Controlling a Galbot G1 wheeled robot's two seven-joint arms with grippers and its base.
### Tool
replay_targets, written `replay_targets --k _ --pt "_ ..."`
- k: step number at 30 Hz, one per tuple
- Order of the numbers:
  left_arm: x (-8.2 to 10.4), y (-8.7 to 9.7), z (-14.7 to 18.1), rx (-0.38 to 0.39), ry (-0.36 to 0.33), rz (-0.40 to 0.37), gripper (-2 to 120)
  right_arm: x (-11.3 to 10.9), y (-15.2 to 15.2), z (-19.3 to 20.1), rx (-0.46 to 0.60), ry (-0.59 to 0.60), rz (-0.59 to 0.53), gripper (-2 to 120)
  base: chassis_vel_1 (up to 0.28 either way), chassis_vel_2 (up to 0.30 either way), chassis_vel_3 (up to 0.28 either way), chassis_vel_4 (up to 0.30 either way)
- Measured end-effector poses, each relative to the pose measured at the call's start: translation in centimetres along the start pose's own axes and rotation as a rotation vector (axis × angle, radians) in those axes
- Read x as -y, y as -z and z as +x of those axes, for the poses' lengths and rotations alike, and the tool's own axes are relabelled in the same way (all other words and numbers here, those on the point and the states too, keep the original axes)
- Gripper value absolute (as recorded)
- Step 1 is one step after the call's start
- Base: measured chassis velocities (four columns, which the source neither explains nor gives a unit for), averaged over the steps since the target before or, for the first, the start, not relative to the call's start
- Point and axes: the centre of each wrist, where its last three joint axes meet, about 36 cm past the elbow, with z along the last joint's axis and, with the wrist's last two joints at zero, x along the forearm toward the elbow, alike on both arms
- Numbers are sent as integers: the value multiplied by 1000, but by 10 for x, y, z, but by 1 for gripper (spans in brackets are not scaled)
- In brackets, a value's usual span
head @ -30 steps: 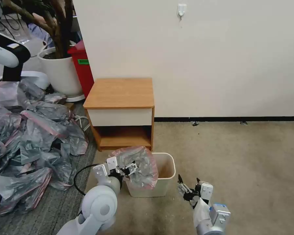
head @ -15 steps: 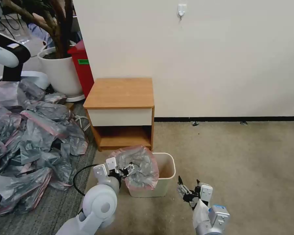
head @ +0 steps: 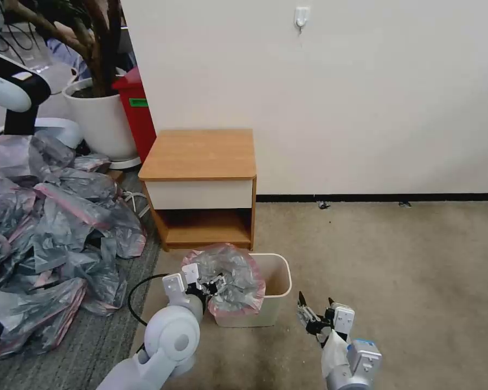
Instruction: Pick up the garbage bag from the table and place it over the trash can.
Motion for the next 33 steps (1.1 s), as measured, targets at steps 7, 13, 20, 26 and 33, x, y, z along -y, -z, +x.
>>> replay_targets --k 7,13,20,26,33 --pt "1 4 -4 0 0 -14 70 3 0 -5 6 -3 10 71 0 0 0 0" --pt "5 6 -8 -31 13 -25 66 6 2 -9 7 -7 2 70 0 0 0 0" --pt "5 8 -9 -50 28 -38 57 9 1 -11 7 -19 2 69 0 0 0 0" --pt "5 9 -9 -53 33 -42 53 9 -1 -13 7 -23 -1 68 0 0 0 0" --pt "5 15 -9 -92 44 -46 42 7 -2 -14 7 -24 -6 66 0 0 0 0"
